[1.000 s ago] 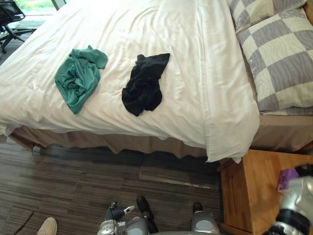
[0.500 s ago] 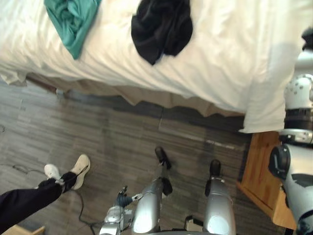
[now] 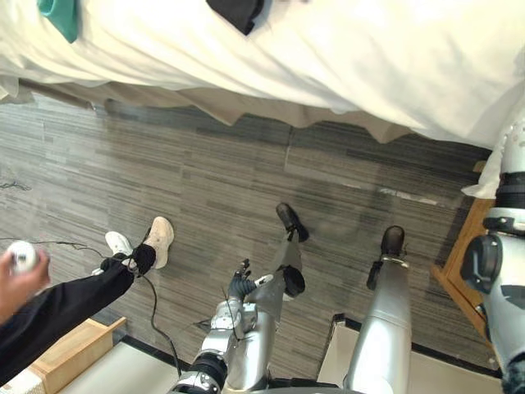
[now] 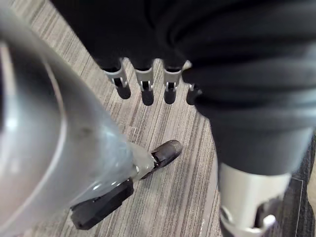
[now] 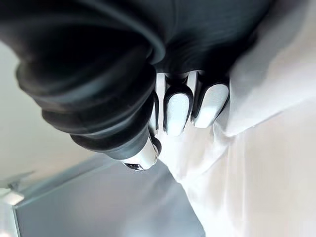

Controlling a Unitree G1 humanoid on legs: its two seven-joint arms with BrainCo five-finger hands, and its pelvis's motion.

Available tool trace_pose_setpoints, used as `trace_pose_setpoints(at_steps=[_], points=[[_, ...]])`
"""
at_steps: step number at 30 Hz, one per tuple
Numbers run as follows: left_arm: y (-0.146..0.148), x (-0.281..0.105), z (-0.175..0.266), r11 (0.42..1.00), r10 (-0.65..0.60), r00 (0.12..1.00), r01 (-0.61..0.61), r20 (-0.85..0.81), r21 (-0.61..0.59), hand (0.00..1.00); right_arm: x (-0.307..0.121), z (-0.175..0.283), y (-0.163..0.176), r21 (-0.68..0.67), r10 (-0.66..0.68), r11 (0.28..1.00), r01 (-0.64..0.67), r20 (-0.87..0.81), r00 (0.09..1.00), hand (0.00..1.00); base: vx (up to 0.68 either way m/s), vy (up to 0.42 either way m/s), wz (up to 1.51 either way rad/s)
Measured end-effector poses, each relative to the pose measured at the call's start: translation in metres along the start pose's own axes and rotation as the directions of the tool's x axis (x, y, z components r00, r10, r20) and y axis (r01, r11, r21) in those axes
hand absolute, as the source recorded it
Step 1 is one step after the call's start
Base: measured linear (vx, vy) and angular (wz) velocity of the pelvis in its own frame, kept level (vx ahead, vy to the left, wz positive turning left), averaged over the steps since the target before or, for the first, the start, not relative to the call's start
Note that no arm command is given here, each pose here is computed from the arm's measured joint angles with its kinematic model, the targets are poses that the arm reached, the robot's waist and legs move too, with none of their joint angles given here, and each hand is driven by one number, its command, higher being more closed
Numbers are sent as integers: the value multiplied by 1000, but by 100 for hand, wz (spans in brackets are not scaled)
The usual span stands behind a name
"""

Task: Tidy the bed and pick cloth on bed and put in laundry

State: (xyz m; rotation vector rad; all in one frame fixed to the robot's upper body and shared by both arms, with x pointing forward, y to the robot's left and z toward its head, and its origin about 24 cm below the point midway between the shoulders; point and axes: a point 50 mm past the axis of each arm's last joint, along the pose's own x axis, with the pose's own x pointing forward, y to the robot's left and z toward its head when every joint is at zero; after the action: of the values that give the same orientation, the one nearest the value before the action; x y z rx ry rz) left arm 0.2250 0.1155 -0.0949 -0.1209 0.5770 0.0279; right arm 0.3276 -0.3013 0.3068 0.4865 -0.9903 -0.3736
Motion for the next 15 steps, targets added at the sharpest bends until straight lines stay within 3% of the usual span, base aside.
trace_pose_setpoints(at_steps=[3,6,7,9,11,15], points=[[8,-2,-5,999,32,999,-32,-18,-13,0,-46,-33,-26,63,-98,992,106,-116,988,100,-6,38,-18],[13,-4,-14,998,56,997,-56,-56,1,0,-129,-77,-89,47,-381,905,422,-350,856,100,42,47,-10],[13,-4,-16,998,60,996,-60,-68,4,0,-181,-91,-130,-66,-547,806,588,-462,698,100,93,48,-13],[18,-5,-20,996,85,992,-85,-89,-1,0,-285,-94,-175,-288,-738,595,751,-565,368,100,103,43,-16],[22,-7,-28,995,101,987,-102,-128,-5,0,-340,-84,-185,-395,-785,503,769,-581,215,100,89,20,-17],[23,-9,-31,995,102,985,-101,-140,11,0,-388,-64,-193,-512,-806,466,722,-582,108,100,75,-14,-29]])
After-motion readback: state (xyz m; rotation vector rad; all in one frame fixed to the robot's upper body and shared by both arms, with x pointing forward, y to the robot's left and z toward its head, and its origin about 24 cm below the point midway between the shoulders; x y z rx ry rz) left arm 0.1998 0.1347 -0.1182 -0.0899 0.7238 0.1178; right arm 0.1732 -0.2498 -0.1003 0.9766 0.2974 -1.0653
